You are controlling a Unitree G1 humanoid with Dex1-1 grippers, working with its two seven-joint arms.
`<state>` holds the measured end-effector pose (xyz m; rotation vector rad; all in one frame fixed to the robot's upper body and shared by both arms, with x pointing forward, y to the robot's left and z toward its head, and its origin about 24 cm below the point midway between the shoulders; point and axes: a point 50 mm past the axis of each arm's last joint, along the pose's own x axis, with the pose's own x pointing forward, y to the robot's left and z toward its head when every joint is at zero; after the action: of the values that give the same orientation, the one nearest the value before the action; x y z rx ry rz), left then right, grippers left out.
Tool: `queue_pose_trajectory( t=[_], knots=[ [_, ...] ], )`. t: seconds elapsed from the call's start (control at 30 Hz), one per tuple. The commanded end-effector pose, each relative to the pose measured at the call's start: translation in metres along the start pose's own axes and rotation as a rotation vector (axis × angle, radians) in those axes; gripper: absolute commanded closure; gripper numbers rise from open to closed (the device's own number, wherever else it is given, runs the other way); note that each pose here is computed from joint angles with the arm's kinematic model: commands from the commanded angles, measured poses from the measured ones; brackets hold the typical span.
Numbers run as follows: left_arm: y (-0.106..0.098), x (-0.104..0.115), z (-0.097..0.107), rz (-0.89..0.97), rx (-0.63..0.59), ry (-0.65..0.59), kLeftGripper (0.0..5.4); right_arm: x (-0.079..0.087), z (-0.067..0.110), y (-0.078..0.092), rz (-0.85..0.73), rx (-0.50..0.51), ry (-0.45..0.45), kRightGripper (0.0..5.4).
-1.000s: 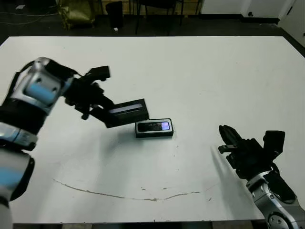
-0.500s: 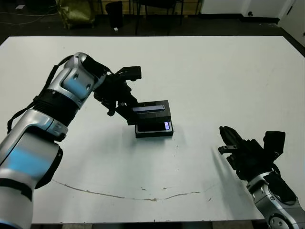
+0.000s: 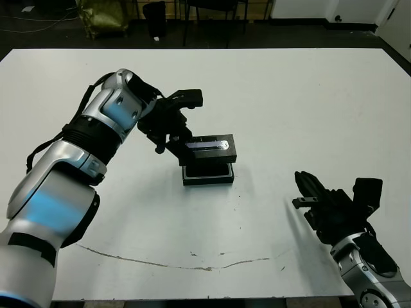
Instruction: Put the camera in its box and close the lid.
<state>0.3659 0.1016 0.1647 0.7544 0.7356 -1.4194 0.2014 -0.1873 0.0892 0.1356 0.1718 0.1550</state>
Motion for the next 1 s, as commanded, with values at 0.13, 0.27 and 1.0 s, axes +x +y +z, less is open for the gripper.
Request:
queue_pose_trajectory(
  t=[0.13, 0.27, 1.0],
  knots=[
    [0.0, 0.004, 0.004, -0.029, 0.042, 0.045, 3.32, 0.0, -0.004, -0.001, -0.002, 0.018, 0.02, 5.4],
    [0.0, 0.004, 0.007, -0.048, 0.041, 0.045, 3.32, 0.001, -0.004, -0.002, -0.003, 0.015, 0.017, 5.4],
    [-0.004, 0.016, -0.003, -0.08, 0.006, 0.075, 3.32, -0.001, -0.007, 0.003, 0.001, 0.014, 0.016, 5.4]
  ],
)
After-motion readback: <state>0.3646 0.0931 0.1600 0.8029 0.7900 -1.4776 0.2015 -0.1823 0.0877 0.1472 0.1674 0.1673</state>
